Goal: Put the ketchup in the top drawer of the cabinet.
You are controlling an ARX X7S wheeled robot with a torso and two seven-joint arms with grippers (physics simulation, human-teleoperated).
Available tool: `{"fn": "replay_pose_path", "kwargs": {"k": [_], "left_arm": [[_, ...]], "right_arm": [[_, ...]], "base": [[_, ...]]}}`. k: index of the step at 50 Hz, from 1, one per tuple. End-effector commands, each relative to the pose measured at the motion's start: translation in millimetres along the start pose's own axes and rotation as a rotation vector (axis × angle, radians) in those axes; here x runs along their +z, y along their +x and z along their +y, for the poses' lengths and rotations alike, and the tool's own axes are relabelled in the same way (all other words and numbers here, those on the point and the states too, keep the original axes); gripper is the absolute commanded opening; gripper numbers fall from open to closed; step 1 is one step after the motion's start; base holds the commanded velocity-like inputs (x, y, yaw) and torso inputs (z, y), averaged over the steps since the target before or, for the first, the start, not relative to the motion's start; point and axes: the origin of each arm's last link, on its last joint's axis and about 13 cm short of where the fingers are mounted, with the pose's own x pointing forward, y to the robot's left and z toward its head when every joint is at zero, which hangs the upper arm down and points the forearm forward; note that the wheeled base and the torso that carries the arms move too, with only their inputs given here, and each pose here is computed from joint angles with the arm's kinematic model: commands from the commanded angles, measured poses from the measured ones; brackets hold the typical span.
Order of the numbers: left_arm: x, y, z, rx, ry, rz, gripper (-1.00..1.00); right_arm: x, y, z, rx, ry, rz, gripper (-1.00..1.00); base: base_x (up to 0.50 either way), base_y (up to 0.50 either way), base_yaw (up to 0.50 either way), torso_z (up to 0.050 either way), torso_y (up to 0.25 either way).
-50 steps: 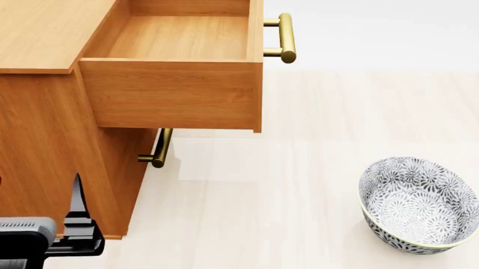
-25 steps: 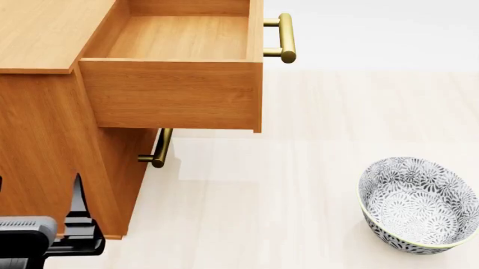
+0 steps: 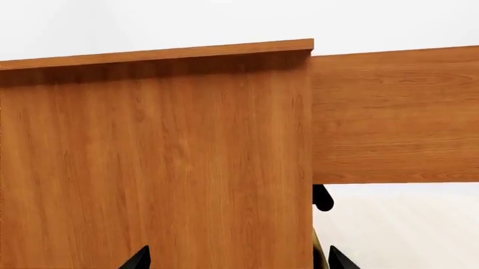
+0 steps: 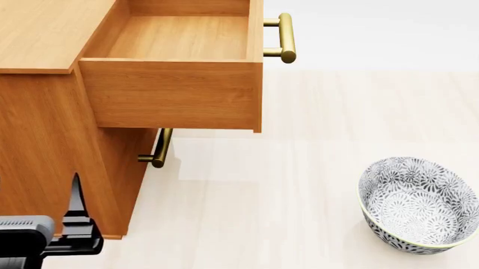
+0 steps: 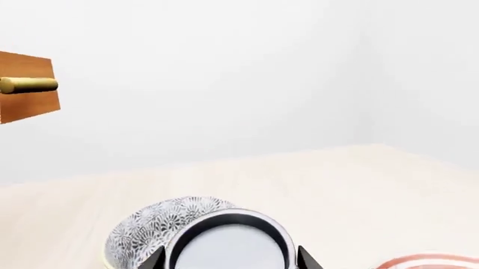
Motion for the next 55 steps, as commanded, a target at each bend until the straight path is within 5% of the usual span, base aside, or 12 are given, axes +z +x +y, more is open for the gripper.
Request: {"fn": "replay_pose_path", "kwargs": {"k": [1,39,55], "left_arm": [[0.8,-0.1,0.9,0.001,0.001,0.0,1.0],[0.0,3.1,-0.5,-0.005,-0.001,0.005,1.0],[-0.4,3.4,-1.7,-0.006,-0.001,0.007,1.0]], "right_arm": [[37.7,13.7,9.0,-0.027,-0.048,-0.057,-1.0],[136.6,32.2,21.0,0.009,-0.102,-0.273,-1.0],[179.0,59.3,45.7,0.079,-0.096,-0.362,-1.0]], "base": [[0.0,0.0,0.0,0.0,0.0],[0.0,0.0,0.0,0.0,0.0],[0.0,0.0,0.0,0.0,0.001]]}}
